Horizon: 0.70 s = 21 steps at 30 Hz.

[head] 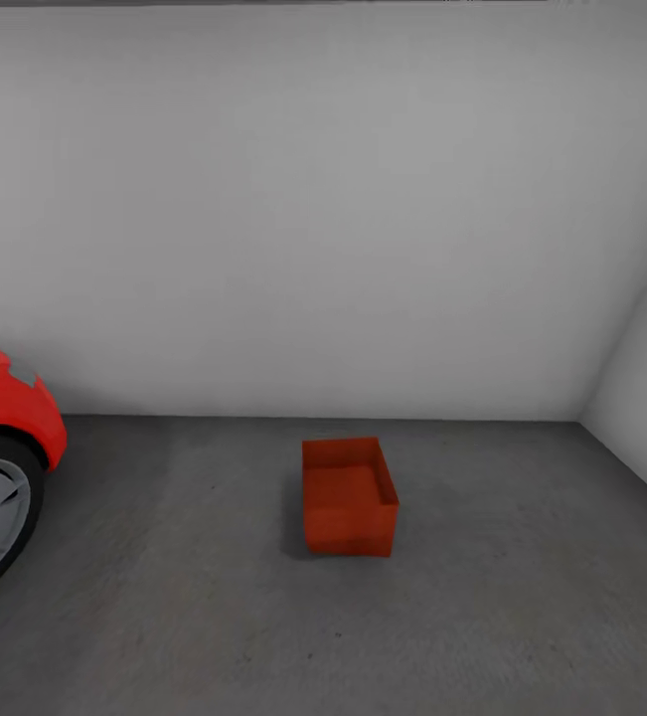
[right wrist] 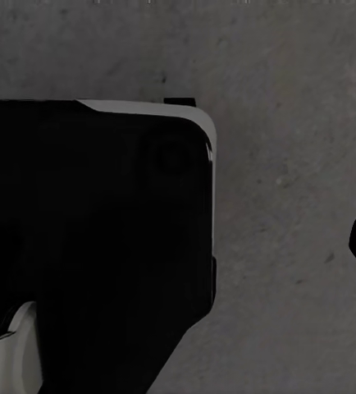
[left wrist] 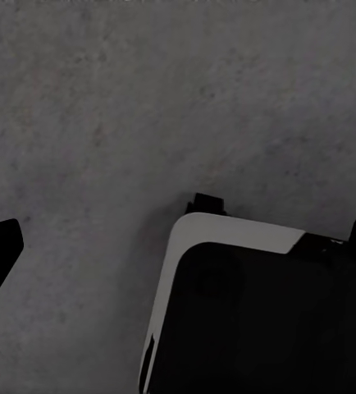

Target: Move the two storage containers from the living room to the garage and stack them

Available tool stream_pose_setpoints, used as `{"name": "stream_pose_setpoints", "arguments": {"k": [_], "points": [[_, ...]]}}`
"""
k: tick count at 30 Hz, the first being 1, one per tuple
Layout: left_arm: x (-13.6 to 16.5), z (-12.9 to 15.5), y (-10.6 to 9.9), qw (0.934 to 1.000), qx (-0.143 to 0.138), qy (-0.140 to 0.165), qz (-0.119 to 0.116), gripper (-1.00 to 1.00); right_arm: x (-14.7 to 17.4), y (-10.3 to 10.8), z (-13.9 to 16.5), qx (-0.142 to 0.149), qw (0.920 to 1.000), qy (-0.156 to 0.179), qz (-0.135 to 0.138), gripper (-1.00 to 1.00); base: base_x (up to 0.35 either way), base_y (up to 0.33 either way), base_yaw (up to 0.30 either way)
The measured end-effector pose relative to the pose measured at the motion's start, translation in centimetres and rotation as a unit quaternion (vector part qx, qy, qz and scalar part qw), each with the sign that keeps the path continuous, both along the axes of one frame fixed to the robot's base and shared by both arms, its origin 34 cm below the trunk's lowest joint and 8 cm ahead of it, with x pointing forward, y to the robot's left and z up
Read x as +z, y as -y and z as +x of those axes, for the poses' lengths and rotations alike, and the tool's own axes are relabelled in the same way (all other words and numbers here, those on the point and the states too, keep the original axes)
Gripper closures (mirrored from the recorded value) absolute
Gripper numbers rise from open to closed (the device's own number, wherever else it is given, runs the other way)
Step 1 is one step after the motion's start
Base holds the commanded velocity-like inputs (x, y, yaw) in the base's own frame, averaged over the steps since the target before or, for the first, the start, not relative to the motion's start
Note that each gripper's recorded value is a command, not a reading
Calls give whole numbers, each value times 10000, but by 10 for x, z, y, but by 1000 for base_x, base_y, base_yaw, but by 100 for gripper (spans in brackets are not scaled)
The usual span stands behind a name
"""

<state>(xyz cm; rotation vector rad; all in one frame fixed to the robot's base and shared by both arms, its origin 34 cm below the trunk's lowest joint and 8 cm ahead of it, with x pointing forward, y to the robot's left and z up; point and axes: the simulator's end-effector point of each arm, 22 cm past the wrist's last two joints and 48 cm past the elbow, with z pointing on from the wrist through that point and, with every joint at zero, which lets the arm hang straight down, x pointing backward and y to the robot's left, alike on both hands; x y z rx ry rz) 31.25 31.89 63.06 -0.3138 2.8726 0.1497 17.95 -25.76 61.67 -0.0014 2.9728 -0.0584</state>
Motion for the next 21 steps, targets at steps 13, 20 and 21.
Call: {"name": "stream_pose_setpoints", "arguments": {"k": [13, 20, 21], "points": [[-9, -67, 17, 9990, -77, -343, -273, -100, 2, -1, 8, -1, 9999, 106, 7, -100, 0, 0, 0], [-9, -75, 20, 9988, -86, -356, -333, -100, 2, -1, 13, -1, 9999, 162, 7, -100, 0, 0, 0], [-9, -75, 20, 9988, -86, -350, -335, -100, 3, -1, 13, -1, 9999, 171, 7, -100, 0, 0, 0]]}}
